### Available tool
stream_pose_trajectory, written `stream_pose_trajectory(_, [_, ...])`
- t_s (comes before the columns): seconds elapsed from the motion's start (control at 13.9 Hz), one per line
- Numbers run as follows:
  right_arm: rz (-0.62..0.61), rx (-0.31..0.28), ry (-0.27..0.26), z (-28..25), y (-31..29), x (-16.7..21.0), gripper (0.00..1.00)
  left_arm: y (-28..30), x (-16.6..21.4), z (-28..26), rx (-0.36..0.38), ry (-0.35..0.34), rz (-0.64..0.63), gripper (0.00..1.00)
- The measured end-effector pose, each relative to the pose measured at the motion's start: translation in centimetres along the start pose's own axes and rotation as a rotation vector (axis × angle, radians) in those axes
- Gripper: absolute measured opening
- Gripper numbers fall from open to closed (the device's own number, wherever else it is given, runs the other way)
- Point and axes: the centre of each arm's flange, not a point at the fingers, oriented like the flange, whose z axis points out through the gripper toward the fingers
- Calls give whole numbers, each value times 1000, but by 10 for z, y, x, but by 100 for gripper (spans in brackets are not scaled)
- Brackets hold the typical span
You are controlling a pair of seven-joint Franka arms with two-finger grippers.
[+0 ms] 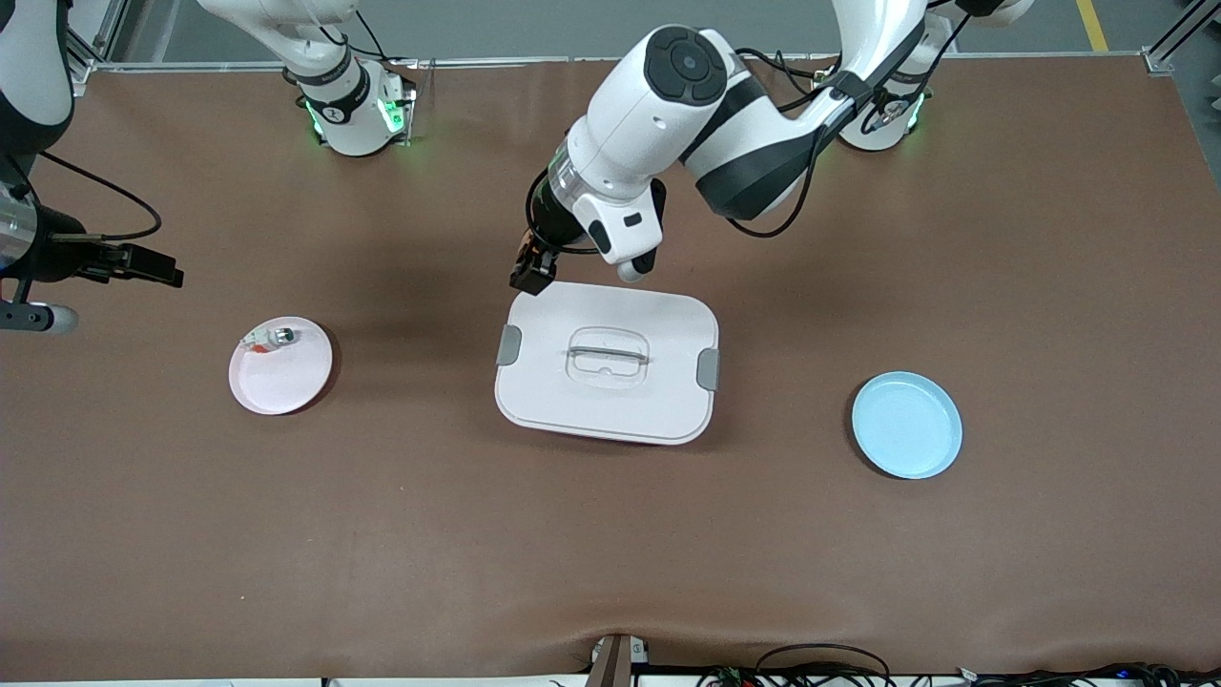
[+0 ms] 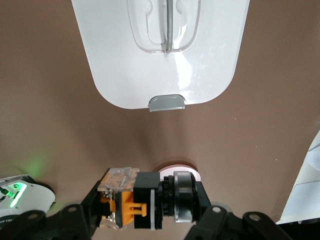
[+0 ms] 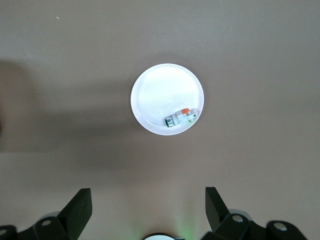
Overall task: Transfer orange switch to right arm and place
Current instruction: 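Hold the switch still while the right gripper reaches to grasp it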
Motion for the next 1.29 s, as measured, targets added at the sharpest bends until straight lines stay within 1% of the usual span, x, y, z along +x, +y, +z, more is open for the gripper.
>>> stream_pose_trajectory(0.07, [-1,2,-2,2,-1,2,100,1,1,1,-2,-3,-2,72])
stream_pose_trajectory(0.14, [-5,19,-5,4,-4,3,100,1,1,2,-3,-4,-3,72])
stream_pose_trajectory(0.22, [-9,65,-7,6,-11,5,100,2,1,3,-3,-5,-4,72])
stream_pose_trajectory(0.29, [-16,131,-6,7,-21,7,100,2,2,4,-4,-6,-6,72])
stream_pose_trajectory(0.5, [-44,307,23,9,-70,12,100,8,10,9,-8,1,-17,72])
stream_pose_trajectory(0.72, [-40,451,37,7,-129,10,100,13,16,14,-18,-3,-27,72])
stream_pose_trajectory(0.93, [-15,609,49,15,-163,9,100,14,15,14,-23,-8,-27,72])
stream_pose_trajectory(1.15, [22,711,79,36,-196,5,100,16,16,15,-36,-18,-29,72])
stream_pose_trajectory(1.29, [35,762,104,50,-224,0,100,18,18,21,-38,-25,-34,72])
